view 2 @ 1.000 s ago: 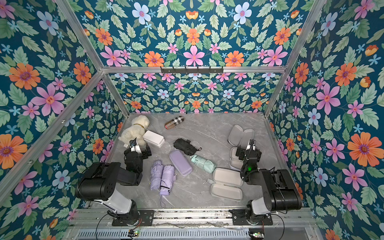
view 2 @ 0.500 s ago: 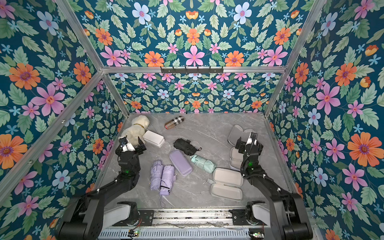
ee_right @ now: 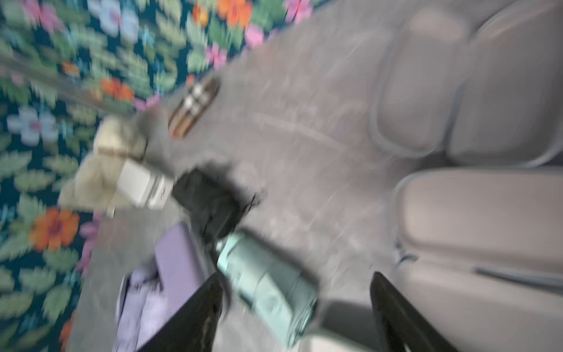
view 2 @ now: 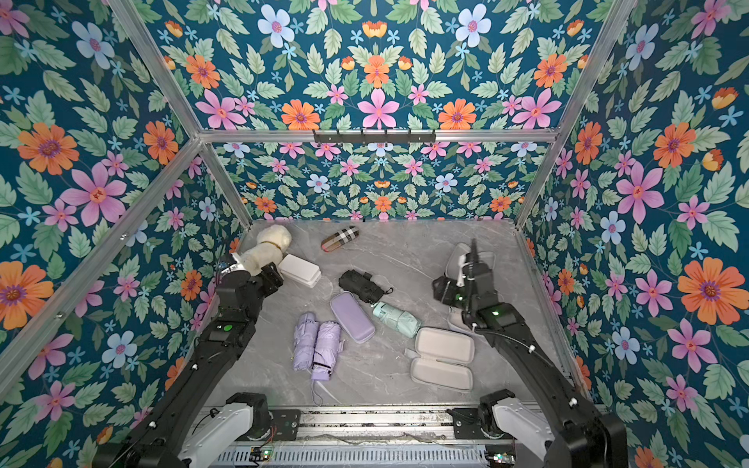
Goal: Put umbrellas into zippered umbrella sleeves
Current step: Pick up the umbrella sleeve at the center of the board.
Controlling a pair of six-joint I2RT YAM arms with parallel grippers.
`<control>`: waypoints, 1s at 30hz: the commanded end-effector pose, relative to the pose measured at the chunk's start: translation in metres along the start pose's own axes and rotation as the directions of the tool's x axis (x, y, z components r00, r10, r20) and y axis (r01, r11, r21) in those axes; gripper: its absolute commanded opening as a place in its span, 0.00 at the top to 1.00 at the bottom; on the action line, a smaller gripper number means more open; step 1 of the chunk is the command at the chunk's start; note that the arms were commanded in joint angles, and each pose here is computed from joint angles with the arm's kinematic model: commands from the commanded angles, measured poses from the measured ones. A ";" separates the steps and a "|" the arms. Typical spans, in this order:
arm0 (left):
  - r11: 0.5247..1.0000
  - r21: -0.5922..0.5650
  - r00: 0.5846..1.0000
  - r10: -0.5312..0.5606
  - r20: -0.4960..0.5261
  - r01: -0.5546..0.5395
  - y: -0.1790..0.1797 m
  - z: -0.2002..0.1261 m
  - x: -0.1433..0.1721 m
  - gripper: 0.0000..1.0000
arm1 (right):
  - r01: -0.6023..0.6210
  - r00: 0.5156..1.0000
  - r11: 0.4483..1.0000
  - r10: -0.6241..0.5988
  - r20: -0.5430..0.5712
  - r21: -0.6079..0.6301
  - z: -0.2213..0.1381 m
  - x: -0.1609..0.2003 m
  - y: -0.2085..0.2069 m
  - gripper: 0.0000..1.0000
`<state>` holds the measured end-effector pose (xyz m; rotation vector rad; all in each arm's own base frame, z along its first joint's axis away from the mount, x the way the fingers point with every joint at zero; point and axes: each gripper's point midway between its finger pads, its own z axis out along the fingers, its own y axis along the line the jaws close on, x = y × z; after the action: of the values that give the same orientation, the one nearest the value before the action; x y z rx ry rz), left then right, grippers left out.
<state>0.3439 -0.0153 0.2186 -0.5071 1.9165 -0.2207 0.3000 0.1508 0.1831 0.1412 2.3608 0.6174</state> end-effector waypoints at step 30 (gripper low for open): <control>0.994 0.008 0.820 -0.083 -0.566 0.106 0.013 -0.024 0.151 0.06 | 0.434 0.680 0.879 -0.464 -0.568 -0.199 0.138 0.154 0.133 0.41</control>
<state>0.2756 -0.0682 0.0939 -0.5658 2.4453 -0.4799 0.2664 0.3603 0.0457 -0.7957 2.8365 0.3663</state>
